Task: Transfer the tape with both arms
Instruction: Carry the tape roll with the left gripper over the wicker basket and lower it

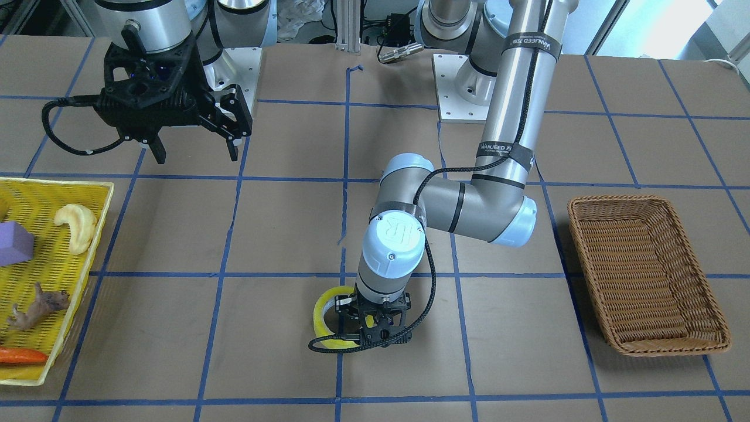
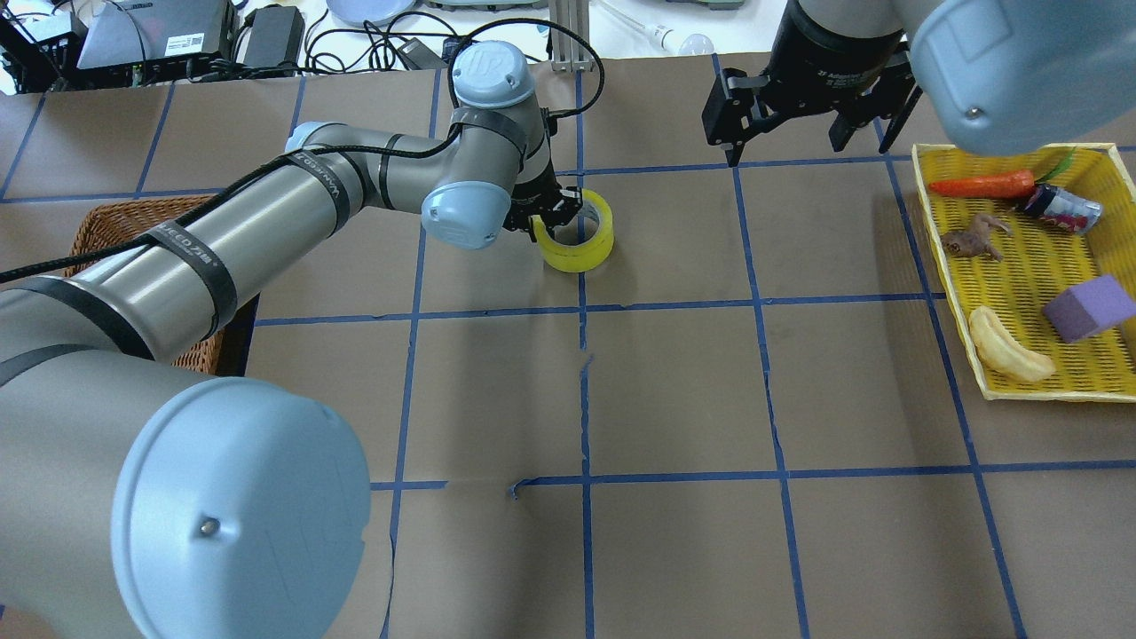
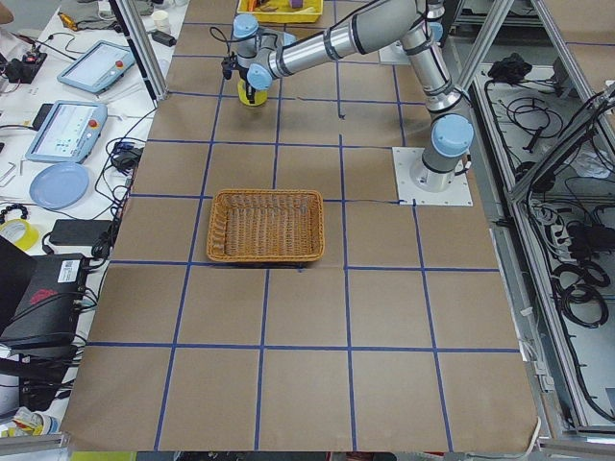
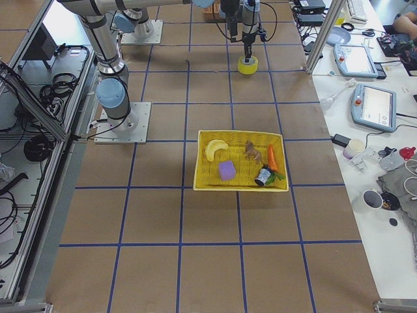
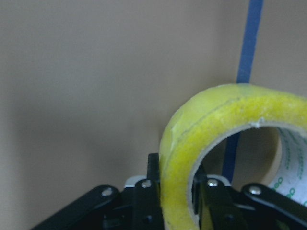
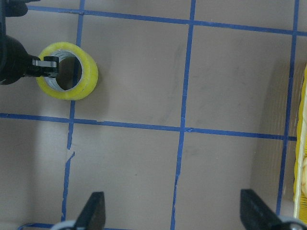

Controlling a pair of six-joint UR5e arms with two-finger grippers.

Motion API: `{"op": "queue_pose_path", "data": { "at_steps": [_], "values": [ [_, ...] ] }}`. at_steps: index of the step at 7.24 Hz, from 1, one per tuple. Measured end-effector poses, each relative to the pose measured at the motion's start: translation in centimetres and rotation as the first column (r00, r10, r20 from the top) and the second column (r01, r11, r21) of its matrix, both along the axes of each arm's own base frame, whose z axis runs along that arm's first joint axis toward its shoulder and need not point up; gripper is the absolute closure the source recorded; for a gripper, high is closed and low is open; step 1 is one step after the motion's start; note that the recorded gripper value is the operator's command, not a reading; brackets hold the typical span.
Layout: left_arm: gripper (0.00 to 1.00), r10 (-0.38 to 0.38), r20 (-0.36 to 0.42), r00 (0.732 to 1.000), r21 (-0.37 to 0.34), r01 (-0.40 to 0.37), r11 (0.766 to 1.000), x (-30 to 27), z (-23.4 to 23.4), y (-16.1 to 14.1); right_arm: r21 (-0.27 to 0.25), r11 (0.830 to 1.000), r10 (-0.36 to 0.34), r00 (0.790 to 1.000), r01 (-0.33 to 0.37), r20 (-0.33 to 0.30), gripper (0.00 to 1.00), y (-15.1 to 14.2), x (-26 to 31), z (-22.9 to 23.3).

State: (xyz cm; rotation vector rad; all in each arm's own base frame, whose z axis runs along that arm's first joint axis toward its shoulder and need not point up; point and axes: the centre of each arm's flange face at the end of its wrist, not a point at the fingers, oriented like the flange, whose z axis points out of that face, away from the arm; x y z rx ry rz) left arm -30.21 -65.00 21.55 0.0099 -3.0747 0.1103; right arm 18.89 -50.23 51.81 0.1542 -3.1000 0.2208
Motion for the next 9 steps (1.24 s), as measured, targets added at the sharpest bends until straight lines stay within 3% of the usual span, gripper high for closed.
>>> {"op": "queue_pose_path", "data": {
  "at_steps": [2, 4, 7, 9],
  "values": [
    [1.00, 0.013, 0.011, 1.000, -0.024, -0.012, 1.000, 7.0, 4.1, -1.5, 0.003, 1.000, 0.000, 1.000, 0.000, -0.002, 0.00, 0.1, 0.0, -0.1],
    [1.00, -0.012, 0.032, 0.999, -0.037, 0.013, 0.999, 18.9, 8.4, -2.7, 0.007, 1.000, 0.001, 1.000, -0.001, -0.002, 0.00, 0.1, 0.0, -0.3],
    [1.00, -0.075, 0.050, 0.996, 0.018, 0.074, 0.997, 35.3, 12.5, -0.2, 0.011, 1.000, 0.002, 1.000, -0.002, -0.001, 0.00, 0.2, 0.1, -0.5],
    [1.00, -0.166, 0.033, 0.986, 0.059, 0.164, 0.985, 47.5, 11.5, 3.3, 0.011, 1.000, 0.003, 1.000, -0.003, 0.002, 0.00, 0.2, 0.2, -0.5]
  ]
}}
